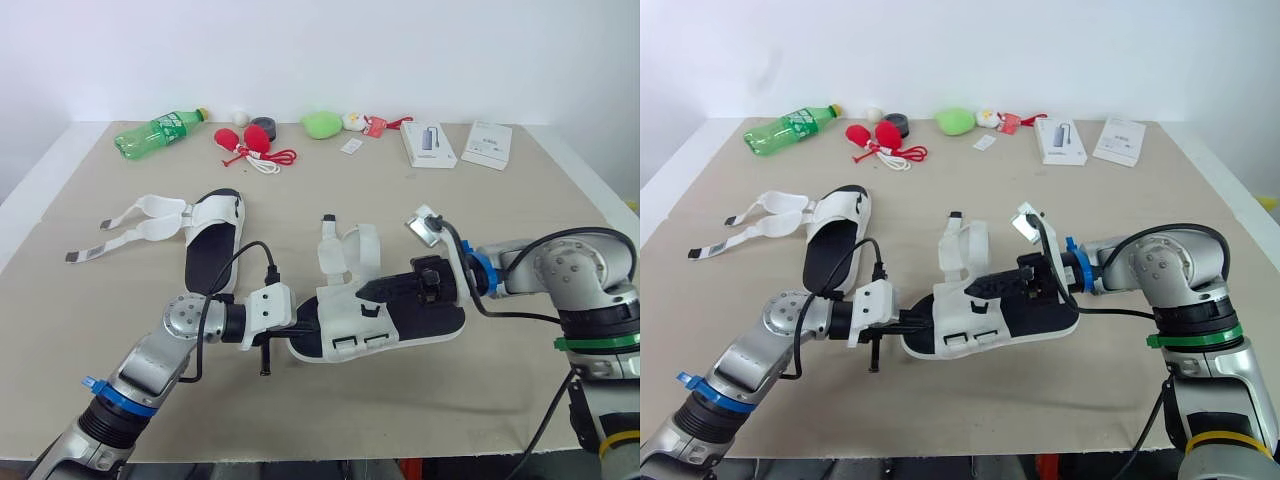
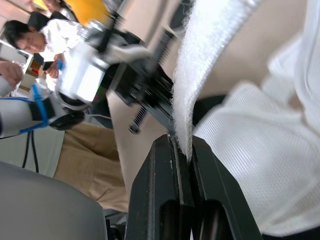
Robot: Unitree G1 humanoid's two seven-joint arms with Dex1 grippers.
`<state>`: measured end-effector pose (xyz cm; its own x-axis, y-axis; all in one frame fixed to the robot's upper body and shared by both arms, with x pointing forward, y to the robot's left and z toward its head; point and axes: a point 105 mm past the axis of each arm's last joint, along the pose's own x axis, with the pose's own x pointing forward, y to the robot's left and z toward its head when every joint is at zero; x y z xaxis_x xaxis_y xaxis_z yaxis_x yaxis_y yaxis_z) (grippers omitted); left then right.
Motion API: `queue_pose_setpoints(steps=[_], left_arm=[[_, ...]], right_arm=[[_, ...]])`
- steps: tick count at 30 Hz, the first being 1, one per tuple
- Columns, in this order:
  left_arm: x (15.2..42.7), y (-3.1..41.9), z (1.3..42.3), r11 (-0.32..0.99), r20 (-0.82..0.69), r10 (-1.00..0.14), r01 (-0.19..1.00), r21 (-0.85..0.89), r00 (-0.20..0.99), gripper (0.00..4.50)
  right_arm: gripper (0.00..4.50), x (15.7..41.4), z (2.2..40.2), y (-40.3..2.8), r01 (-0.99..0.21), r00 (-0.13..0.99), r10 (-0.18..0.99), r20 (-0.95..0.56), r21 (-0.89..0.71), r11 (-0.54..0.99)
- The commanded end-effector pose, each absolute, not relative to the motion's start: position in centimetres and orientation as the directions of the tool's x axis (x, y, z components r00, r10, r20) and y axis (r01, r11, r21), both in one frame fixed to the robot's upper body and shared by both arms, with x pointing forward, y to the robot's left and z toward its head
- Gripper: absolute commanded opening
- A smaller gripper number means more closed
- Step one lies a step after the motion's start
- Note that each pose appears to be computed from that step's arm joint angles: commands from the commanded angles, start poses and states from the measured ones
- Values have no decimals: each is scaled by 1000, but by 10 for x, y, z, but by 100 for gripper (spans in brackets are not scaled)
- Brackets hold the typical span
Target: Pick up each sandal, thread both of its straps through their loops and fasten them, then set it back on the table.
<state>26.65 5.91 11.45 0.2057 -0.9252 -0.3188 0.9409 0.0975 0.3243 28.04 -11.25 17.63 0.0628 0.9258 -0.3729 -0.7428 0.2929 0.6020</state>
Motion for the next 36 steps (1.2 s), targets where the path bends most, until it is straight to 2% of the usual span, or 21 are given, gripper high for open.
queue_pose_setpoints(steps=[1,9,16,29,36], left_arm=[[267,55,118,86,-308,-930,931,354,203,0],[267,54,117,83,-311,-928,928,363,204,0],[266,53,115,86,-312,-927,928,362,208,0],[267,51,110,80,-329,-920,923,378,214,0],[269,52,107,77,-341,-914,919,386,220,0]], right_arm=[[11,273,180,-117,-710,20,930,-368,649,272],[11,265,173,-118,-660,-25,920,-392,697,279],[11,265,158,-121,-639,-17,900,-435,698,325],[11,256,155,-114,-723,-53,872,-487,621,303],[11,252,165,-106,-760,-60,878,-475,592,268]])
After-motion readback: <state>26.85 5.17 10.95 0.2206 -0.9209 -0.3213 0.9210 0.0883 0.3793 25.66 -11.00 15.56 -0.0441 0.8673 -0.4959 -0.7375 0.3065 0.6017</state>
